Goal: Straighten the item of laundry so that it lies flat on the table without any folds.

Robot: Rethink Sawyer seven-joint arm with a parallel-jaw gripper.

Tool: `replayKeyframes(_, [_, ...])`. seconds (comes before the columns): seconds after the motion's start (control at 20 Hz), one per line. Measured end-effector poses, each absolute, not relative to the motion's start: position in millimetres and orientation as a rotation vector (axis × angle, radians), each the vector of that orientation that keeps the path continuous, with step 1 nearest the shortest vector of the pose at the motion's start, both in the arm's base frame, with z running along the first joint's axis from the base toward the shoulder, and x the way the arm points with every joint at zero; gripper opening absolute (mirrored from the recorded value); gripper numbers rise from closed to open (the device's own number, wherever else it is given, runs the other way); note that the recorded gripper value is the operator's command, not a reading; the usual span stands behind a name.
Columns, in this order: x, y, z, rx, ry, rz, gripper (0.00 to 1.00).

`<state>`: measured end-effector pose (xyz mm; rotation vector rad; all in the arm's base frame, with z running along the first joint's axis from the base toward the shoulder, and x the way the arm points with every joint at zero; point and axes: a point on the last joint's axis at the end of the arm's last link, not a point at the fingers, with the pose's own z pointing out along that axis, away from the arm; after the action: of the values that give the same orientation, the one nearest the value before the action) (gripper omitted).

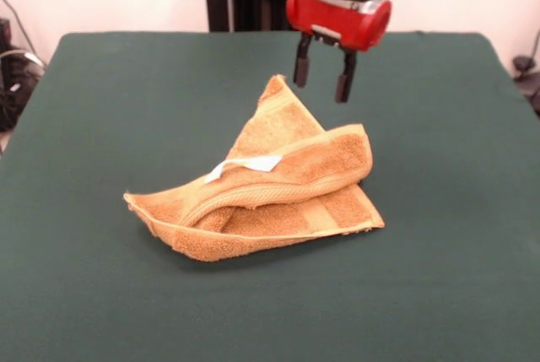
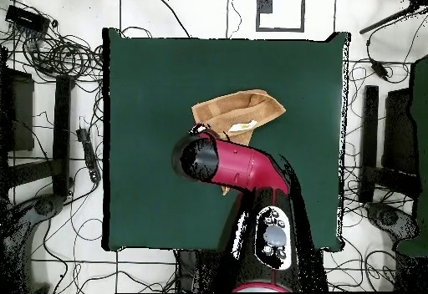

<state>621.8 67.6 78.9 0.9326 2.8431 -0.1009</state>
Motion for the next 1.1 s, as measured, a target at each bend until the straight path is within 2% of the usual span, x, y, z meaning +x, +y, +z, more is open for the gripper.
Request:
replayKeyframes(0.55, [611.3,62.7,58.3,1.050,2.777,-0.132,1.00])
replayKeyframes(1.1, [600.5,118.5,54.2,1.191,2.711,-0.151,1.00])
